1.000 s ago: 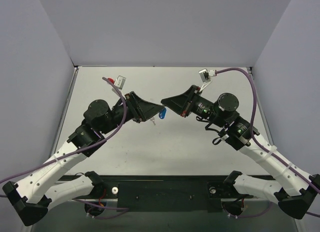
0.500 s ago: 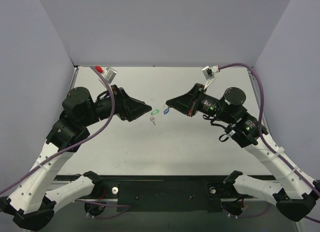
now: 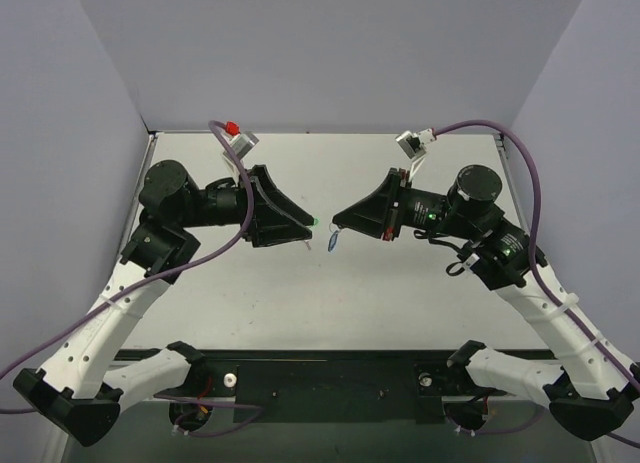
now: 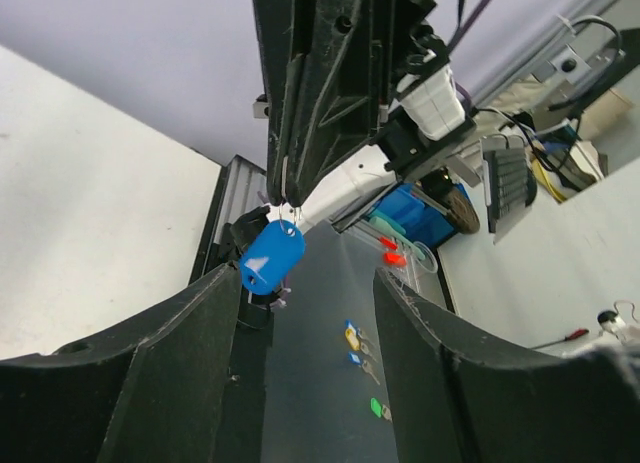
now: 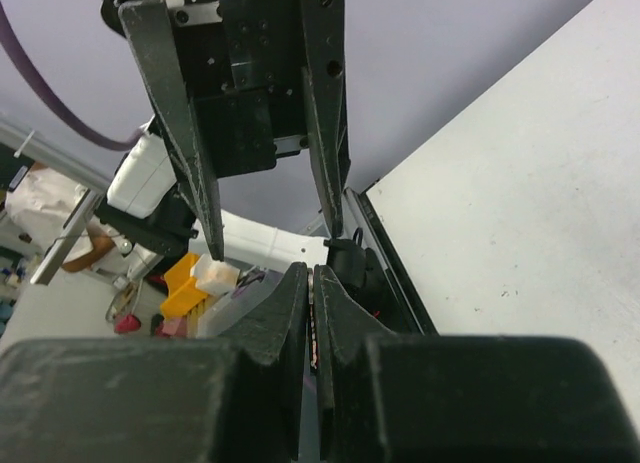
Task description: Remove the keys from the keyring
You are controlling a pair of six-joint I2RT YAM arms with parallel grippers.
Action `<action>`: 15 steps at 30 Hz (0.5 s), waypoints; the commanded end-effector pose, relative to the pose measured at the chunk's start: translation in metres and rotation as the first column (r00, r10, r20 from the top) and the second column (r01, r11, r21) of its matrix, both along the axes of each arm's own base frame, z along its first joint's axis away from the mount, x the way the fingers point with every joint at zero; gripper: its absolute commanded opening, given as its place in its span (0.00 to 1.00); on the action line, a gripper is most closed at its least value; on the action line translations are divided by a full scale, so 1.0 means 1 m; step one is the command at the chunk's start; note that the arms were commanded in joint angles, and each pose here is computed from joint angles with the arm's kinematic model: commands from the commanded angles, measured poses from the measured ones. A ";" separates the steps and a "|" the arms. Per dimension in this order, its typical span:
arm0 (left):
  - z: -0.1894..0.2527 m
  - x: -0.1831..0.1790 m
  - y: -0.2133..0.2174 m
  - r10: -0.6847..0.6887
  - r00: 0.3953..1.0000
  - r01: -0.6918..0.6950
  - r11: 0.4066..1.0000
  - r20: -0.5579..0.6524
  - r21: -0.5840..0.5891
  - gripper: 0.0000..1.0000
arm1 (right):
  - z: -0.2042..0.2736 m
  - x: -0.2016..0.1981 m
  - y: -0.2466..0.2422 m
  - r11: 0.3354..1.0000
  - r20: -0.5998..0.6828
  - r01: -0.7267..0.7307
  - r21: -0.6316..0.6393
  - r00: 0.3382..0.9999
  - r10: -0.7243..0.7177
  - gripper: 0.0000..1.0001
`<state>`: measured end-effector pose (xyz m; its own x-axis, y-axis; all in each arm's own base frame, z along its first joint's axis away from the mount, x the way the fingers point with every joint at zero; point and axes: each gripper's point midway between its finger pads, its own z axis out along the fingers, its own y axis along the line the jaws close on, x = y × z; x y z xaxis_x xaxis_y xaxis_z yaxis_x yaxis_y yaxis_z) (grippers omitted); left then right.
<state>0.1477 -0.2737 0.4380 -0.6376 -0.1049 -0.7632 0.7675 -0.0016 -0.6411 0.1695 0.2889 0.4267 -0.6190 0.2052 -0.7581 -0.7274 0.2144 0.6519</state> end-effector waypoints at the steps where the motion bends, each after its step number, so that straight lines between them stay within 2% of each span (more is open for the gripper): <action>1: 0.030 -0.017 0.003 -0.100 0.985 0.110 0.992 0.140 -0.066 0.65 | 0.018 -0.020 -0.002 0.993 0.083 -0.120 0.005 0.989 0.119 0.00; 7: 0.030 -0.009 -0.002 -0.109 0.985 0.118 0.991 0.137 -0.061 0.60 | 0.019 -0.023 0.002 0.983 0.082 -0.185 -0.008 0.979 0.185 0.00; 10: 0.028 -0.005 -0.004 -0.105 0.986 0.113 0.992 0.128 -0.058 0.54 | 0.018 -0.017 0.003 0.985 0.078 -0.173 -0.011 0.982 0.173 0.00; 15: 0.023 0.004 -0.006 -0.058 0.991 0.065 0.996 0.119 -0.062 0.52 | 0.015 -0.011 0.004 0.989 0.070 -0.145 -0.015 0.987 0.146 0.00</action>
